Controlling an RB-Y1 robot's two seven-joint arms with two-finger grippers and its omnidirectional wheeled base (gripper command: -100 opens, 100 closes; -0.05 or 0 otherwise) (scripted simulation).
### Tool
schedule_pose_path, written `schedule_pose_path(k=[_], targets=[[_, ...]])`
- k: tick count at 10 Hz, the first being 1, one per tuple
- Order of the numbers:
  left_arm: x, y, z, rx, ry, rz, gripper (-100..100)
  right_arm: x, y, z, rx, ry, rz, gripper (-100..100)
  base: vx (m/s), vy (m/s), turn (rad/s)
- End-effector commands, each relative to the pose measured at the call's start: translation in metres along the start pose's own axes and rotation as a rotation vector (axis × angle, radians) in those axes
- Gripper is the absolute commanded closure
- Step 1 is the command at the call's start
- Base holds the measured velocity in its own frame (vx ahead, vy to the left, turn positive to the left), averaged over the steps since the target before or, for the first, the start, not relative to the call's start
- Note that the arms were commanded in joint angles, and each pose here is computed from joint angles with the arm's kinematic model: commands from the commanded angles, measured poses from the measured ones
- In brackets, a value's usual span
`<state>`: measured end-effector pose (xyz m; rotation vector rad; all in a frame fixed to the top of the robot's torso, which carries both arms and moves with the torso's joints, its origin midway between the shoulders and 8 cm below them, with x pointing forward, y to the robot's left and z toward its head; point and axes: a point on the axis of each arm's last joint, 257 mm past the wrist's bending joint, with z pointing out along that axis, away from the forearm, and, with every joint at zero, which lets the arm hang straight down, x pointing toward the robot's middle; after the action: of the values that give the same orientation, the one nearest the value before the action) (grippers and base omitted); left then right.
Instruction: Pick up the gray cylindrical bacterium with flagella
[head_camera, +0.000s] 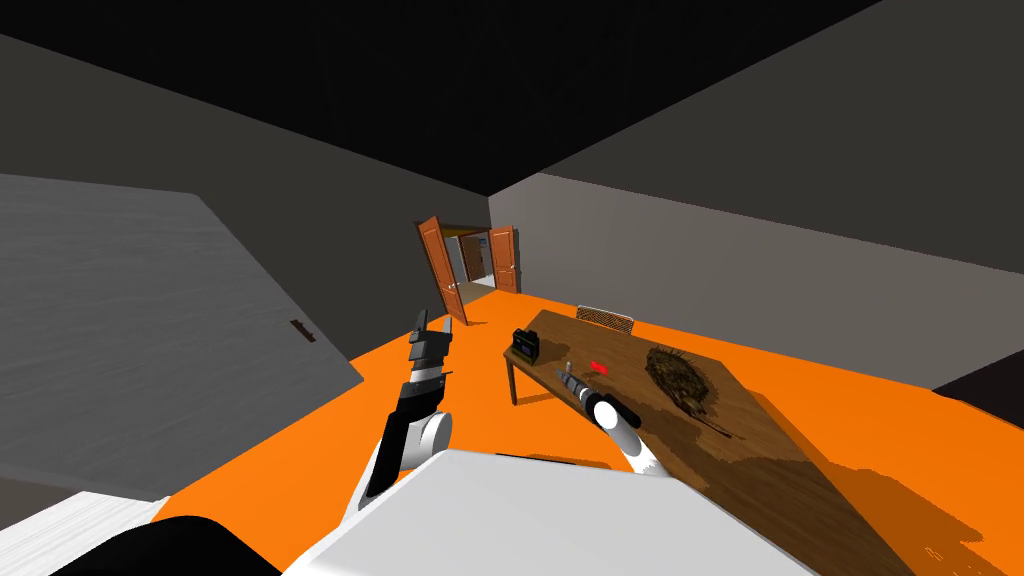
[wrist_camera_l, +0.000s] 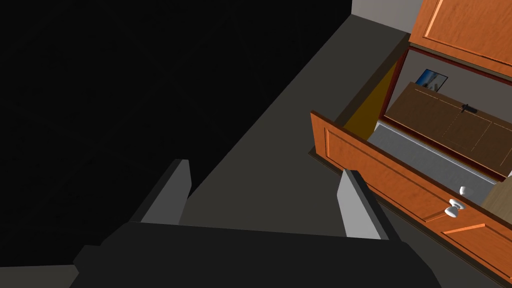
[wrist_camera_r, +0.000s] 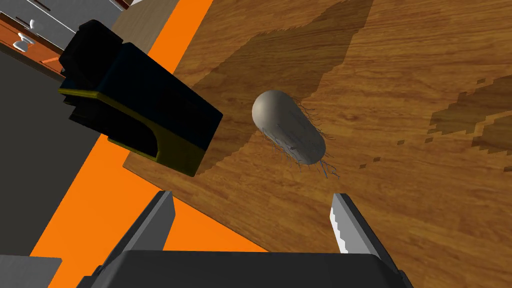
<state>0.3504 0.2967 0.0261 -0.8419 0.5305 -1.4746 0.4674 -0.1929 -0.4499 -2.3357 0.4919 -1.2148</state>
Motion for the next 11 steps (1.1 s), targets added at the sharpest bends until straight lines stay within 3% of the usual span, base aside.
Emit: schedule_pose_path(k=[1, 3, 4, 5, 7, 8, 11], targets=[[0.000, 0.000, 0.000, 0.000, 0.000, 0.000, 0, -0.004, 0.002, 0.003, 0.003, -0.023, 0.040, -100, 0.057, -0.052, -0.037], [0.000, 0.000, 0.000, 0.000, 0.000, 0.000, 0, -0.002, 0.003, 0.003, 0.002, -0.024, 0.047, -100, 0.061, -0.053, -0.023], [0.000, 0.000, 0.000, 0.000, 0.000, 0.000, 0, -0.003, 0.003, 0.003, 0.003, -0.027, 0.052, 0, 0.007, -0.007, 0.002], [0.000, 0.000, 0.000, 0.000, 0.000, 0.000, 0, -0.012, -0.002, 0.005, -0.002, -0.019, 0.055, -100, 0.060, -0.037, 0.061], [0.000, 0.000, 0.000, 0.000, 0.000, 0.000, 0, -0.014, -0.003, 0.005, -0.002, -0.020, 0.056, -100, 0.067, -0.038, 0.049], [0.000, 0.000, 0.000, 0.000, 0.000, 0.000, 0, -0.014, -0.003, 0.005, -0.003, -0.018, 0.055, 100, 0.005, -0.006, -0.014], [0.000, 0.000, 0.000, 0.000, 0.000, 0.000, 0, -0.014, -0.002, 0.005, -0.004, -0.018, 0.052, 100, 0.001, -0.001, 0.003]])
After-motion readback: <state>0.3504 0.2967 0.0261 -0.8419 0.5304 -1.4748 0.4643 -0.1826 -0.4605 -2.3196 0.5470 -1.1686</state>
